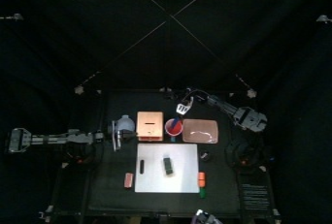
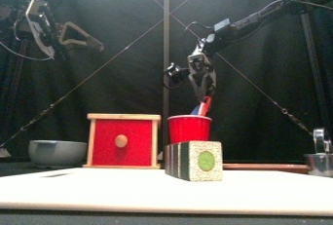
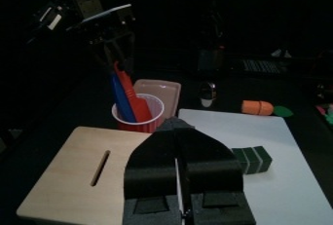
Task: Place sushi on board then cut the sushi with the knife then place the pieces on the plate
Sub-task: Pick knife at handle with right hand
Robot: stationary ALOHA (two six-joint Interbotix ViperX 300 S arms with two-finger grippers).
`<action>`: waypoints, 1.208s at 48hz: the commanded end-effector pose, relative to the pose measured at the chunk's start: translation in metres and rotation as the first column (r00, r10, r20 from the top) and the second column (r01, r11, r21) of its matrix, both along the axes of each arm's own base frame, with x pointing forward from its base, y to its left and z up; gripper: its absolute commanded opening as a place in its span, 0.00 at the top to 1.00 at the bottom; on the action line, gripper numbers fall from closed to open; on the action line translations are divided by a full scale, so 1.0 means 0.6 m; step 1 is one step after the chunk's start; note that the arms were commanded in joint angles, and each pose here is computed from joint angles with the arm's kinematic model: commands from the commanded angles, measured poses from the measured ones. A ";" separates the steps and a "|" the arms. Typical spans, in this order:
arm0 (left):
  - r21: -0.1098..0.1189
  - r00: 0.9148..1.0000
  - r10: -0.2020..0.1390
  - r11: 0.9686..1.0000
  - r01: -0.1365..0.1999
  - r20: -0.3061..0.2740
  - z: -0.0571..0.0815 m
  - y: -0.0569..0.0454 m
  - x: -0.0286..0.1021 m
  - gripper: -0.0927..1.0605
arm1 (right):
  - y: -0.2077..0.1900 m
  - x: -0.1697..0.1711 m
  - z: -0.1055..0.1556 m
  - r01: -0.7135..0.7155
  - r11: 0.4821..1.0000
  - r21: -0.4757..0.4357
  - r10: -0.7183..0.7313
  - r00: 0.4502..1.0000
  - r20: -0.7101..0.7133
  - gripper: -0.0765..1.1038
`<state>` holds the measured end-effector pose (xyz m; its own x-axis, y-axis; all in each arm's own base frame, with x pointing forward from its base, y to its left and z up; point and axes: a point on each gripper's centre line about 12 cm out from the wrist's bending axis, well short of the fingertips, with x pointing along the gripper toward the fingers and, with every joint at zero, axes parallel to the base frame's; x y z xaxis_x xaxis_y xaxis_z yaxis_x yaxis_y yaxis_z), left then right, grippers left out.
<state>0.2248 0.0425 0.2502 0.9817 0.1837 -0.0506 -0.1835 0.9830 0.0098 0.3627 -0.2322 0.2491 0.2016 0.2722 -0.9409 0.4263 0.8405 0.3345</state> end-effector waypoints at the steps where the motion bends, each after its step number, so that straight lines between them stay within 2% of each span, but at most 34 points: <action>1: 0.003 1.000 0.004 1.000 -0.005 0.018 0.008 0.002 0.002 0.92 | 0.005 0.000 0.029 -0.011 1.000 -0.021 0.012 0.999 0.030 0.20; 23: 0.003 1.000 0.004 1.000 -0.005 0.017 0.007 0.002 0.002 0.92 | 0.043 0.018 0.024 -0.065 0.998 0.003 0.065 0.998 0.003 0.20; 58: 0.002 1.000 0.005 1.000 -0.005 0.011 0.003 0.002 0.001 0.92 | 0.046 0.018 0.003 -0.075 0.997 -0.002 0.075 0.996 -0.047 0.20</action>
<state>0.2232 0.0425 0.2461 0.9808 0.1851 -0.0613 -0.1849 0.9827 0.0097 0.3736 -0.2060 0.2375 0.1111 0.3018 -0.9469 0.3890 0.8635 0.3209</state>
